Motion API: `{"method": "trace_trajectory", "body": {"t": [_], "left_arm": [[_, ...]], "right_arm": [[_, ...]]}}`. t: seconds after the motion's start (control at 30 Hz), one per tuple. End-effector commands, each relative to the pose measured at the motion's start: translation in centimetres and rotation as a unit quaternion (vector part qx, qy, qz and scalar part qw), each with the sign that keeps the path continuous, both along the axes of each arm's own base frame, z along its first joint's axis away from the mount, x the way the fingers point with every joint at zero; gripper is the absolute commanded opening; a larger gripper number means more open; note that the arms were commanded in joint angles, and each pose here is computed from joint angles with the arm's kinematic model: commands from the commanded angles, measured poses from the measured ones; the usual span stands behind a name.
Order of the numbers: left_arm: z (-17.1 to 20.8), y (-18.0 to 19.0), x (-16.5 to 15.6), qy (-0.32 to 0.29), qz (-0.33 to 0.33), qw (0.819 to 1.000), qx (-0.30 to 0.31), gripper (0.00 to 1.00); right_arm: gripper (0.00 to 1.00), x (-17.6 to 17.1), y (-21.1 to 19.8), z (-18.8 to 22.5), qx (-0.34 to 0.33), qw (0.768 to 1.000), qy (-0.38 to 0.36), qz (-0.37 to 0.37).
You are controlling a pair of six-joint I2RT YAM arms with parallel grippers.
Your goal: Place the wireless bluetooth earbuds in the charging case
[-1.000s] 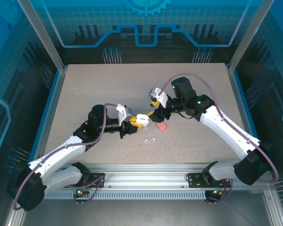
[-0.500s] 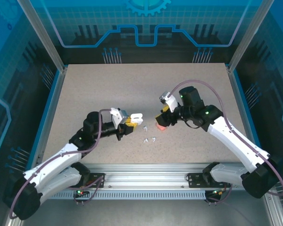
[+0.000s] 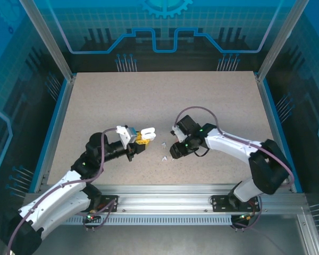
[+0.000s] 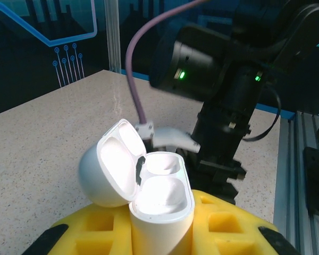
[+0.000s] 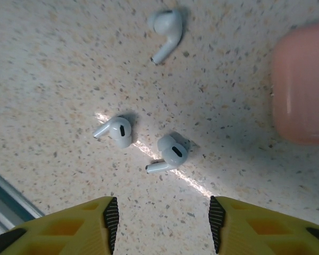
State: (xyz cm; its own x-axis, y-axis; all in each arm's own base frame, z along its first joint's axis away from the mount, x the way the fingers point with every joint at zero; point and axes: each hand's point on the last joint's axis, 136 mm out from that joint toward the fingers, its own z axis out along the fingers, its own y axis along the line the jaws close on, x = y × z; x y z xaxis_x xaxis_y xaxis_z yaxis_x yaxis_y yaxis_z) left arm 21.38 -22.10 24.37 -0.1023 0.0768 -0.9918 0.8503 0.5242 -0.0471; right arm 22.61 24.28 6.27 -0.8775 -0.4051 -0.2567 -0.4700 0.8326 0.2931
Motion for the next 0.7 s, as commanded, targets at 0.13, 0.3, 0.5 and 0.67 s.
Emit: {"method": "trace_trajectory", "body": {"t": [0.13,0.3,0.5,0.67], "left_arm": [[0.0,0.1,-0.2,-0.004,0.003,1.0,0.001,0.0],[0.1,0.2,-0.2,-0.006,0.004,1.0,0.002,0.0],[0.0,0.2,-0.2,-0.007,0.005,1.0,0.004,0.0],[0.1,0.2,-0.2,-0.009,0.005,1.0,0.005,0.0]], "right_arm": [[0.48,0.7,1.6,-1.8,-0.036,0.999,0.017,-0.013],[0.46,0.8,1.8,-2.8,-0.052,0.998,0.025,-0.013],[0.41,0.4,2.1,-3.8,-0.056,0.997,0.044,-0.01],[0.38,0.3,2.2,-4.4,-0.062,0.997,0.053,-0.007]]}}
